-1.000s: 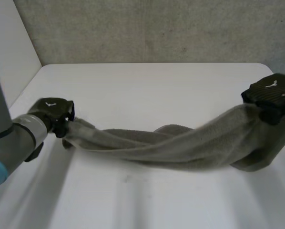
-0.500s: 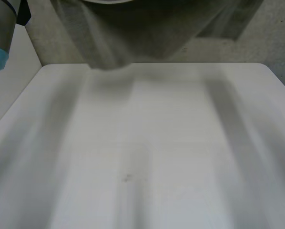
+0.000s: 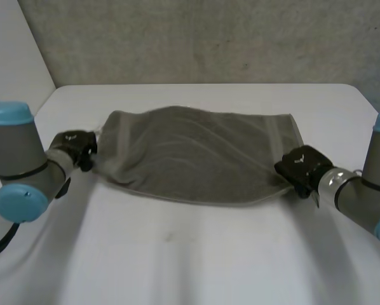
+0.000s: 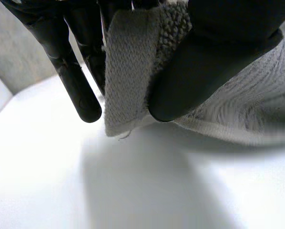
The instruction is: Fold the towel.
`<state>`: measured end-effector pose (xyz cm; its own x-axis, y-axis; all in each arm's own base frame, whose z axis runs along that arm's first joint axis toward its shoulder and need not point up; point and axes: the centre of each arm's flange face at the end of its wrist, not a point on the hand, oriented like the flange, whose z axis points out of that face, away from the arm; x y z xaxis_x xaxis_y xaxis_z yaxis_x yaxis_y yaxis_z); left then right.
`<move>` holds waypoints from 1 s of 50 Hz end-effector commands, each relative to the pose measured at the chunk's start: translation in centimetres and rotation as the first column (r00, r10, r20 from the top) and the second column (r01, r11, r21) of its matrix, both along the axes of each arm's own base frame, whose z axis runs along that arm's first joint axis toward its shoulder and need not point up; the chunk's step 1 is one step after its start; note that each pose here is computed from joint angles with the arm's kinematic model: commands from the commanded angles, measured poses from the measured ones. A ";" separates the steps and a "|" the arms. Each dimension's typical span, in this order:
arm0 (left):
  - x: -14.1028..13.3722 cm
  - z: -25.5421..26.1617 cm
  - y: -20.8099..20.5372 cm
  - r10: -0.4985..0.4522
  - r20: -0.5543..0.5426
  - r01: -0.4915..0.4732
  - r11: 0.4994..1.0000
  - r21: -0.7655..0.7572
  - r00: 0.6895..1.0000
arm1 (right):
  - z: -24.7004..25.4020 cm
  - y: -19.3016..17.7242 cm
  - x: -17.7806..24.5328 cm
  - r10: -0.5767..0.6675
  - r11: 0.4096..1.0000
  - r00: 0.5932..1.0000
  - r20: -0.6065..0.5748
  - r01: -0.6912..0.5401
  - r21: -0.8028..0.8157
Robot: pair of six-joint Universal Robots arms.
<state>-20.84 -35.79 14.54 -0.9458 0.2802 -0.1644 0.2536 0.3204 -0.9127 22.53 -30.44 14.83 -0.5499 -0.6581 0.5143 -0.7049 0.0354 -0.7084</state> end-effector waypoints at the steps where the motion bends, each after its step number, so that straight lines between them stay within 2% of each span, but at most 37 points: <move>1: 2.6 1.5 1.5 0.035 0.065 -0.037 0.999 0.024 0.997 | 3.2 0.8 -2.3 -0.070 0.996 0.997 0.032 0.072 -0.051; 5: 3.5 3.4 3.3 0.050 0.069 -0.054 0.997 0.050 0.996 | 4.8 1.4 -4.3 -0.141 0.987 0.989 0.053 0.144 -0.068; 10: 3.9 4.1 5.5 0.043 0.076 -0.051 0.994 0.101 0.996 | 5.6 2.9 -5.0 -0.172 0.984 0.982 0.077 0.175 -0.023; 19: 3.7 3.9 6.1 0.013 0.066 -0.021 0.993 0.118 0.998 | 5.3 4.5 -5.1 -0.136 0.990 0.985 0.106 0.132 0.041; 25: 2.9 2.6 4.3 -0.005 0.066 -0.003 0.994 0.110 0.998 | 4.3 3.8 -4.6 -0.096 0.994 0.987 0.130 0.087 0.067; 31: 1.7 1.6 0.5 -0.010 0.048 0.007 0.999 0.044 0.999 | 3.6 0.9 -4.3 -0.103 0.994 0.985 0.137 0.097 0.052; 35: 0.4 0.6 -2.0 -0.035 0.049 0.035 0.999 0.008 0.998 | 3.7 -1.9 -4.4 -0.163 0.987 0.969 0.187 0.158 0.039; 41: -0.1 0.2 -4.9 -0.027 0.049 0.030 0.999 -0.044 0.998 | 3.6 -3.6 -4.3 -0.215 0.977 0.952 0.219 0.212 0.037; 50: 0.0 3.4 -4.1 -0.028 0.029 0.030 0.996 -0.085 0.999 | 3.0 -3.7 -4.0 -0.220 0.975 0.945 0.241 0.223 0.015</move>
